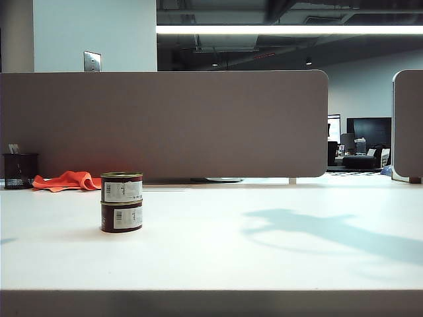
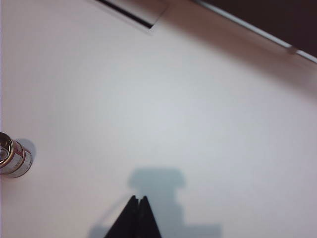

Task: Stack a can of tomatoes on the right onto the can of tomatoes on the left.

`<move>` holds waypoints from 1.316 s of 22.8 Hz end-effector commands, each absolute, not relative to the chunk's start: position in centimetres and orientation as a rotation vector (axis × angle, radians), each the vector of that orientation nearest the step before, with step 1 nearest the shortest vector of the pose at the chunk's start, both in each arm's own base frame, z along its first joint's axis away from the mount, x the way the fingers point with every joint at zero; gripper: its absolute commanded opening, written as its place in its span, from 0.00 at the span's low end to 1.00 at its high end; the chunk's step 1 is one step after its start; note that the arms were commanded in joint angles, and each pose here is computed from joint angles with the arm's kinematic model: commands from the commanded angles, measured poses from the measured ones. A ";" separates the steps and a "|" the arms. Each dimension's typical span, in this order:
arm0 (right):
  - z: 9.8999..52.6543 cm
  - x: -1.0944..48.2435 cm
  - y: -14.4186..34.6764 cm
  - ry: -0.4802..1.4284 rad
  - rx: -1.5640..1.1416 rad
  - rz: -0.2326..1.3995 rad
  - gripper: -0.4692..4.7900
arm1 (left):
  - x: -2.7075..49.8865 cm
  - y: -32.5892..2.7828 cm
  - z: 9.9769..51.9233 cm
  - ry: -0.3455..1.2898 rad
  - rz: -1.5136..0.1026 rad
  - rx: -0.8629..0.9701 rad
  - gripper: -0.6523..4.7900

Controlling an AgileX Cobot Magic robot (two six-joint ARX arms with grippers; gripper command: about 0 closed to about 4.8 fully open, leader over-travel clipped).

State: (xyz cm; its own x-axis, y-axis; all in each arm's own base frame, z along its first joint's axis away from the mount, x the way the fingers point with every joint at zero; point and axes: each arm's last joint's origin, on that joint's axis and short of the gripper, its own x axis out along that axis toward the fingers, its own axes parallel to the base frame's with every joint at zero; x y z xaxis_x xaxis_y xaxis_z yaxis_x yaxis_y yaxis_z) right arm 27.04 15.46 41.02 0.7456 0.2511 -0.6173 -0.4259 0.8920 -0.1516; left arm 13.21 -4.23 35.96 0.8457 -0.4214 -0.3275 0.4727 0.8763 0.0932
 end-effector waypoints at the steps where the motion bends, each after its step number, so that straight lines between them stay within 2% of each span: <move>1: 42.1 24.0 12.6 0.581 -0.229 0.336 0.08 | 12.0 -4.2 36.1 0.261 -0.492 0.178 0.11; 6: 41.3 16.3 8.0 0.408 -0.177 0.282 0.08 | 8.9 -3.3 34.0 0.205 -0.494 0.158 0.11; 10: 37.3 11.3 5.4 0.249 -0.119 0.281 0.08 | 6.7 -2.6 31.3 0.090 -0.482 0.089 0.11; 15: 32.5 11.0 5.2 0.195 -0.099 0.287 0.09 | 7.5 -2.8 28.5 0.085 -0.461 0.077 0.11; 16: 30.4 11.2 5.3 0.214 -0.107 0.288 0.17 | 8.2 -2.8 26.9 0.143 -0.415 0.084 0.11; 17: 28.6 11.5 5.5 0.258 -0.122 0.288 0.19 | 8.7 -2.9 25.4 0.197 -0.368 0.079 0.11; 22: 24.6 12.1 5.8 0.288 -0.134 0.285 0.19 | 9.7 -2.9 22.3 0.240 -0.269 -0.038 0.11; 28: 20.9 12.2 5.8 0.153 -0.087 0.289 0.18 | 10.5 -3.3 19.0 0.138 -0.324 -0.030 0.11; 29: 20.6 12.1 5.8 0.143 -0.083 0.289 0.17 | 10.6 -3.4 18.7 0.130 -0.330 -0.030 0.11; 30: 20.0 12.1 5.8 0.129 -0.078 0.292 0.11 | 10.6 -3.4 18.1 0.116 -0.345 -0.019 0.11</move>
